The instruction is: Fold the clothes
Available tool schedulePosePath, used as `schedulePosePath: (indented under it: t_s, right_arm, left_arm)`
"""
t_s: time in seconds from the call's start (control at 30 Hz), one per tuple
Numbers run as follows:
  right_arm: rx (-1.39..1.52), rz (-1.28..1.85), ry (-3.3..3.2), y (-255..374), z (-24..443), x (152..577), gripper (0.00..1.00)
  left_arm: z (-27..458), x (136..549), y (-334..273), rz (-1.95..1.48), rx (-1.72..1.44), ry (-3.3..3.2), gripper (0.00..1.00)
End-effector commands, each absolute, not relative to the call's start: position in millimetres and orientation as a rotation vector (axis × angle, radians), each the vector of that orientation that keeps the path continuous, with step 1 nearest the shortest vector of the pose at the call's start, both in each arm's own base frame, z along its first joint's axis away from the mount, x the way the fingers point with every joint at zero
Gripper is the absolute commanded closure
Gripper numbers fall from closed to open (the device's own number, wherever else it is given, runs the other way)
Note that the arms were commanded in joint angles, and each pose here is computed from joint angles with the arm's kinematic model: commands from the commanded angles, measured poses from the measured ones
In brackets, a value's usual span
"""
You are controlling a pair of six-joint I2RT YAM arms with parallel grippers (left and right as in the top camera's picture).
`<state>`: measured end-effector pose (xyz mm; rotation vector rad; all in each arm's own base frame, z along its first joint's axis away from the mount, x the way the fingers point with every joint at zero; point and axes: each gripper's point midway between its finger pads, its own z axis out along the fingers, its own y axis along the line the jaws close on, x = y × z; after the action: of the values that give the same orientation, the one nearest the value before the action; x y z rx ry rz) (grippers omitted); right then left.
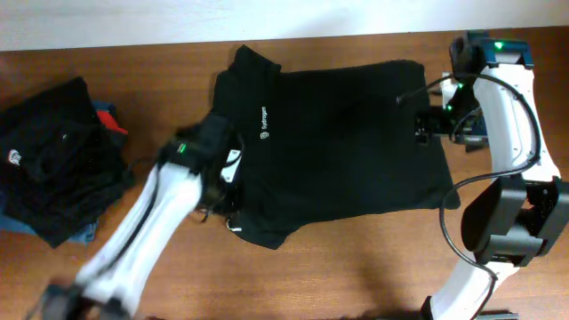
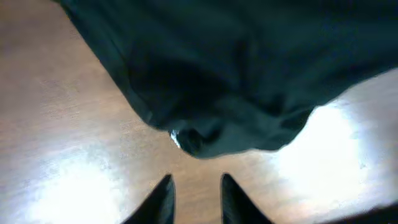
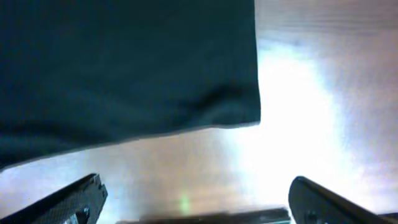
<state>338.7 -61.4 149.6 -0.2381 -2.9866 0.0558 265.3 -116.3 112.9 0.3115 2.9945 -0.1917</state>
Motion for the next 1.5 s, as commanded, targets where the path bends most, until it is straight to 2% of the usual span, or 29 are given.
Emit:
schedulePosePath:
  t_s: [0.0, 0.07, 0.13, 0.2, 0.53, 0.73, 1.03, 1.07, 1.13, 1.23, 1.37, 1.47]
  right_arm:
    - [-0.304, 0.01, -2.942, -66.3, 150.3, 328.4, 0.01]
    - [-0.318, -0.017, -2.943, -66.0, 150.3, 328.7, 0.01]
    - [-0.323, -0.03, -2.946, -65.5, 150.1, 329.5, 0.01]
    - [-0.323, -0.03, -2.949, -65.4, 150.0, 330.3, 0.01]
    - [-0.324, -0.034, -2.954, -65.1, 149.8, 331.5, 0.01]
    - [-0.322, -0.034, -2.954, -64.8, 149.8, 331.5, 0.01]
    - [-0.323, -0.033, -2.961, -65.1, 149.5, 333.2, 0.01]
    - [-0.323, -0.033, -2.961, -65.2, 149.5, 333.2, 0.01]
    - [-0.323, -0.033, -2.961, -65.2, 149.5, 333.2, 0.01]
    - [-0.323, -0.033, -2.961, -65.2, 149.5, 333.3, 0.01]
    - [-0.323, -0.033, -2.961, -65.2, 149.5, 333.3, 0.01]
    - [-0.323, -0.033, -2.961, -65.2, 149.5, 333.3, 0.01]
  left_arm:
    - [109.7, 241.8, -110.3, -0.248, 0.253, 2.957, 0.63]
    - [100.2, 231.5, -106.4, -0.24, 0.253, 2.977, 0.6]
    - [81.7, 220.0, -102.1, -0.228, 0.254, 3.012, 0.53]
    - [66.4, 218.3, -101.4, -0.228, 0.272, 3.005, 0.51]
    - [33.8, 226.4, -104.1, -0.224, 0.54, 2.868, 0.51]
    - [35.3, 246.3, -110.4, -0.23, 0.53, 2.786, 0.5]
    - [9.3, 245.3, -111.0, -0.225, 0.538, 2.861, 0.51]
    - [8.9, 244.9, -111.5, -0.23, 0.539, 2.863, 0.52]
    - [9.0, 245.0, -111.5, -0.229, 0.539, 2.862, 0.66]
    - [9.8, 245.1, -111.6, -0.23, 0.539, 2.862, 0.8]
    - [12.7, 246.6, -111.9, -0.23, 0.537, 2.85, 0.83]
    - [20.6, 243.4, -115.0, -0.263, 0.542, 2.853, 0.97]
